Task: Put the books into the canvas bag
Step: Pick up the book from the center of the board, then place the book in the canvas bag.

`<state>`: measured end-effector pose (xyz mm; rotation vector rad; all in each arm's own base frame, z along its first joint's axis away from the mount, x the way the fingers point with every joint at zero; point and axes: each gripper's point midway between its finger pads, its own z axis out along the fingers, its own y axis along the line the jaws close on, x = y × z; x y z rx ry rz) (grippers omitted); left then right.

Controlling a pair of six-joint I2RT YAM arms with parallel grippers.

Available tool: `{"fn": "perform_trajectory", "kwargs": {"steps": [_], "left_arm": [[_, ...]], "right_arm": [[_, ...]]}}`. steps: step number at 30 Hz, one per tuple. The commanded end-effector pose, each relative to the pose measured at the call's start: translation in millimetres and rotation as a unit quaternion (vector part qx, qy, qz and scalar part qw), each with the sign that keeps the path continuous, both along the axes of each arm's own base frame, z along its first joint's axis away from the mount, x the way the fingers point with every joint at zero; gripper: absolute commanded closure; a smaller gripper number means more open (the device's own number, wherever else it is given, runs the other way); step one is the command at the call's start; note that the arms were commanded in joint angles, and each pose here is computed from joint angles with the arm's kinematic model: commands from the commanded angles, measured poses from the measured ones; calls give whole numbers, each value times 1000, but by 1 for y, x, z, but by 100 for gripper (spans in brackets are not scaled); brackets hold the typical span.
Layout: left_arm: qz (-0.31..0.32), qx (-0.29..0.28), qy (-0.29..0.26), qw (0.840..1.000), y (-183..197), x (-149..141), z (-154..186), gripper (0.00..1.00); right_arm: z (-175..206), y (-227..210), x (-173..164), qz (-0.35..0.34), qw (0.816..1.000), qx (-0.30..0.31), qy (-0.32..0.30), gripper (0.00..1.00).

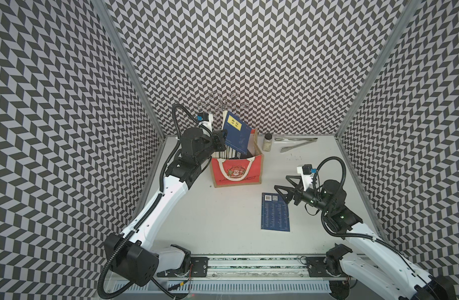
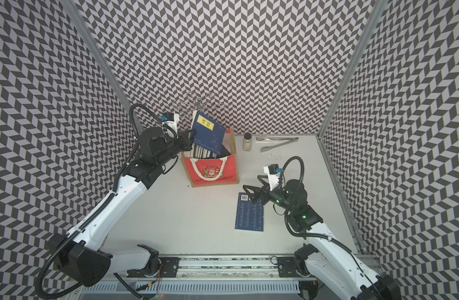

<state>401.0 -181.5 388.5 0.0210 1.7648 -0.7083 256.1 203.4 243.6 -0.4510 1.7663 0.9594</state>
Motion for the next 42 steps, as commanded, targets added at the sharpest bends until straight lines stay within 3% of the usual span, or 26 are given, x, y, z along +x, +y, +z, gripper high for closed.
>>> {"fn": "perform_trajectory", "kwargs": {"steps": [1, 29, 42], "left_arm": [[16, -37, -32, 999, 3, 9, 17, 100], [7, -66, 59, 996, -34, 31, -53, 100], [15, -41, 104, 994, -57, 52, -102, 100]], "right_arm": [[3, -2, 2, -6, 1000, 2, -9, 1], [-5, -2, 2, -4, 1000, -2, -3, 1], [-35, -37, 26, -97, 993, -9, 72, 1]]}}
